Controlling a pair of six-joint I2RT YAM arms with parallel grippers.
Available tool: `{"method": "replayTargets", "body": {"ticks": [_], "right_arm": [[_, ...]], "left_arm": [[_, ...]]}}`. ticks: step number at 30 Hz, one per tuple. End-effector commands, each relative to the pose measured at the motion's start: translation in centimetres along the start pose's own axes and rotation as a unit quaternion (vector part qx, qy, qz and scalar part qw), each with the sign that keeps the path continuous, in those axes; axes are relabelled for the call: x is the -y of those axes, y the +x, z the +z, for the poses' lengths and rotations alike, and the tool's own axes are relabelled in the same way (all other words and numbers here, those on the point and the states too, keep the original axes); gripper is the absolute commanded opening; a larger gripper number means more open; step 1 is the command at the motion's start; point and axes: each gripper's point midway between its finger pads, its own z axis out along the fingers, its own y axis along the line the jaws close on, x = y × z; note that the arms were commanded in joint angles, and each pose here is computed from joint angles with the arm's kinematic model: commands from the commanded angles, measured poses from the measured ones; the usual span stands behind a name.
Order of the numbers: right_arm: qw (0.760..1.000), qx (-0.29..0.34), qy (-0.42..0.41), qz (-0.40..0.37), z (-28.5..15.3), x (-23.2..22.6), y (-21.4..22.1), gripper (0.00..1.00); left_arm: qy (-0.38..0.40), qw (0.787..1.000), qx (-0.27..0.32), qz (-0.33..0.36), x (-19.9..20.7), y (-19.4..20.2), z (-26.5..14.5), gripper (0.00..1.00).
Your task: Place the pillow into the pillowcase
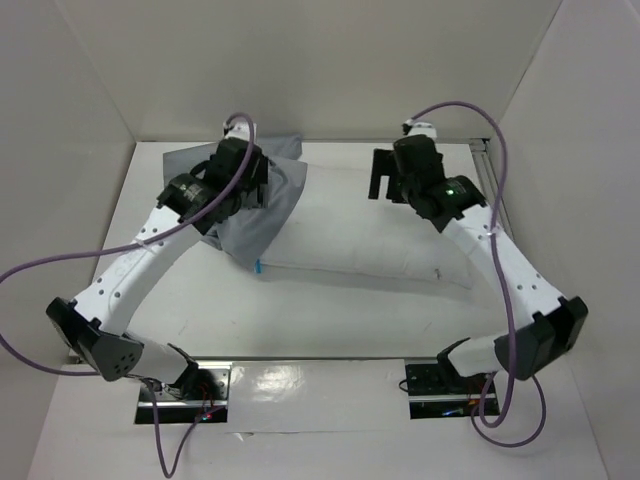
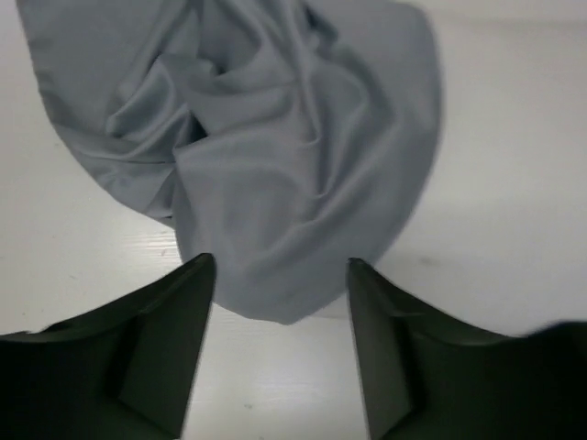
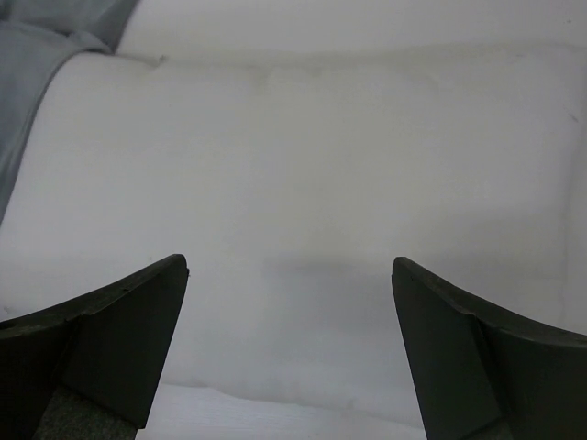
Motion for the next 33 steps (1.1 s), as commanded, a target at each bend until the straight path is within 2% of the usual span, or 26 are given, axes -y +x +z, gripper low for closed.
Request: {"method": "replayTargets", "body": {"ticks": [1, 3, 4, 5, 7, 8, 10, 13, 19, 24, 26, 27, 30, 31, 33], "right_arm": [[0.998, 0.001, -0.016, -0.066, 1.0, -3.0, 0.1, 0.99], [0.994, -0.014, -0.033, -0.105, 1.5, -5.7, 1.8, 0.99], [0.992, -0.021, -0.041, -0.12, 1.5, -6.6, 2.6, 0.99], [0.99, -0.025, -0.049, -0.133, 1.4, -7.8, 3.4, 0.99], [0.988, -0.033, -0.054, -0.143, 1.6, -8.6, 4.3, 0.99], [0.987, -0.038, -0.052, -0.146, 2.1, -8.7, 4.8, 0.99], [0.984, -0.049, -0.075, -0.154, 1.9, -9.9, 5.7, 0.99], [0.977, -0.066, -0.09, -0.182, 1.4, -10.9, 7.2, 0.99], [0.96, -0.101, -0.057, -0.255, 1.3, -11.1, 11.2, 0.99], [0.955, -0.117, -0.04, -0.27, 1.5, -10.1, 13.0, 0.99], [0.956, -0.112, -0.033, -0.27, 1.8, -9.9, 13.0, 0.99], [0.953, -0.115, -0.031, -0.277, 2.3, -9.9, 13.6, 0.99], [0.95, -0.12, -0.015, -0.287, 3.4, -9.3, 14.9, 0.98], [0.951, -0.122, -0.004, -0.286, 3.9, -8.6, 15.1, 0.96], [0.953, -0.118, -0.002, -0.279, 4.7, -8.5, 15.4, 0.86]], "left_arm": [[-0.095, 0.994, -0.041, -0.03, -3.5, 6.0, 2.5, 0.68], [-0.122, 0.989, -0.041, -0.076, -4.7, 8.8, 2.7, 0.53], [-0.139, 0.986, -0.07, -0.067, -5.5, 13.3, 3.6, 0.41], [-0.131, 0.986, -0.034, -0.101, -5.6, 13.1, 3.5, 0.4], [-0.121, 0.985, -0.033, -0.117, -5.1, 15.7, 3.9, 0.5], [-0.126, 0.984, -0.054, -0.118, -5.5, 18.3, 4.3, 0.6], [-0.13, 0.981, -0.053, -0.135, -5.4, 19.9, 5.1, 0.64], [-0.137, 0.978, -0.059, -0.146, -5.1, 20.6, 5.9, 0.64], [-0.113, 0.981, -0.066, -0.146, -4.2, 21.2, 8.2, 0.66], [-0.108, 0.98, -0.089, -0.144, -3.8, 22.4, 9.8, 0.66], [-0.108, 0.979, -0.093, -0.143, -3.9, 22.6, 10.1, 0.62], [-0.108, 0.979, -0.093, -0.143, -3.9, 22.6, 10.1, 0.59], [-0.113, 0.978, -0.086, -0.153, -4.1, 21.5, 10.6, 0.3], [-0.116, 0.977, -0.101, -0.146, -4.1, 22.0, 10.5, 0.14], [-0.116, 0.977, -0.1, -0.147, -3.9, 21.5, 10.6, 0.01]]}}
